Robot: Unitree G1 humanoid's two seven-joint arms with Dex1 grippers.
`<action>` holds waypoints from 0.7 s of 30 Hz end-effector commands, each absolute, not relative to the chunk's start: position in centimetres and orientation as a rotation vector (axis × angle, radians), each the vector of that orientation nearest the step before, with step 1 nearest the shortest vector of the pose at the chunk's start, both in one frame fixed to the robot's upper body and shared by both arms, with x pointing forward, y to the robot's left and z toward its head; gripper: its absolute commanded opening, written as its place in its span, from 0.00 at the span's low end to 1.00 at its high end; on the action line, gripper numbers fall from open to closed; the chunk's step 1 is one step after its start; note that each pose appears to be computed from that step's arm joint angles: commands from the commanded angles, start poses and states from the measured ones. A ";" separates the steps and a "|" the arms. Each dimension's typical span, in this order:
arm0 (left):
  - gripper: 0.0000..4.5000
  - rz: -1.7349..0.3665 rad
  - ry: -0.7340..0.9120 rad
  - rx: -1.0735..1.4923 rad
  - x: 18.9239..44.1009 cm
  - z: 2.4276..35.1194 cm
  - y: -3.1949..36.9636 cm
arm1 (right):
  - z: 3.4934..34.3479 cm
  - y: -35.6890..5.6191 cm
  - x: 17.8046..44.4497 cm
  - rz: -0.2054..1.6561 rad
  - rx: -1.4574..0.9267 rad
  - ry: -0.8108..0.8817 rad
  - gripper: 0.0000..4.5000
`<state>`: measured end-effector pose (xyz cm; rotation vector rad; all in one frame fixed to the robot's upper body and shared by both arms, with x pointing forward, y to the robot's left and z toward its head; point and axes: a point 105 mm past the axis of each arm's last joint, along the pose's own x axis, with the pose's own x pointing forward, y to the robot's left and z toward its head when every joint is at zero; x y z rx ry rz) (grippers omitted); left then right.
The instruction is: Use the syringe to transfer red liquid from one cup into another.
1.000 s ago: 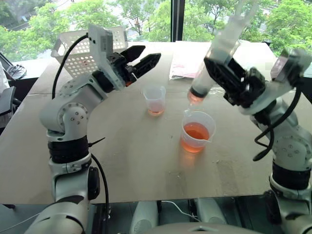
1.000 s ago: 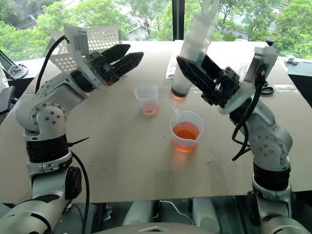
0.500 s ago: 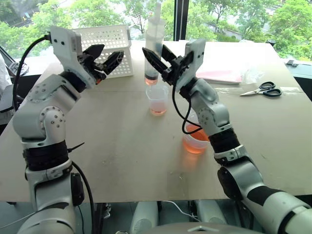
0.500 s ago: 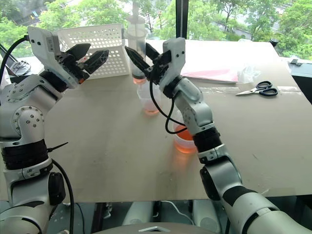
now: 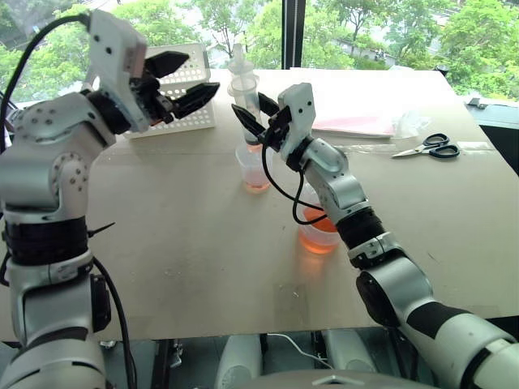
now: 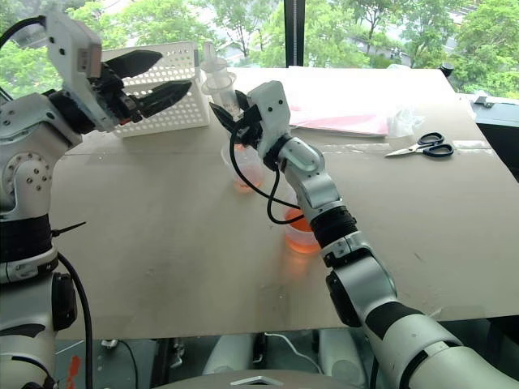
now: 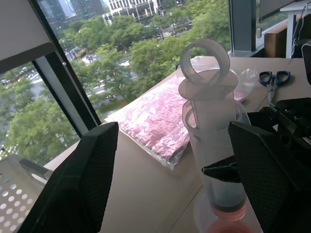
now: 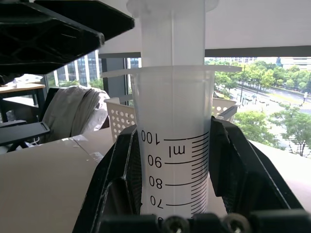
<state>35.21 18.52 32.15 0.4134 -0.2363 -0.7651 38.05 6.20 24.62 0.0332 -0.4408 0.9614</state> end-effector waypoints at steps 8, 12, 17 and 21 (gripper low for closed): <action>0.81 -0.825 -0.317 0.494 36.6 36.8 19.7 | 29.3 7.1 36.9 1.075 0.090 -0.524 0.32; 0.81 -0.833 -0.320 0.492 36.9 37.1 20.0 | 30.0 7.4 37.1 1.097 0.099 -0.491 0.32; 0.81 -0.834 -0.314 0.500 37.5 37.1 20.5 | 30.3 7.4 37.2 1.157 0.085 -0.444 0.32; 0.81 -0.828 -0.303 0.512 38.0 36.7 20.9 | 30.1 7.4 36.9 1.226 0.056 -0.411 0.32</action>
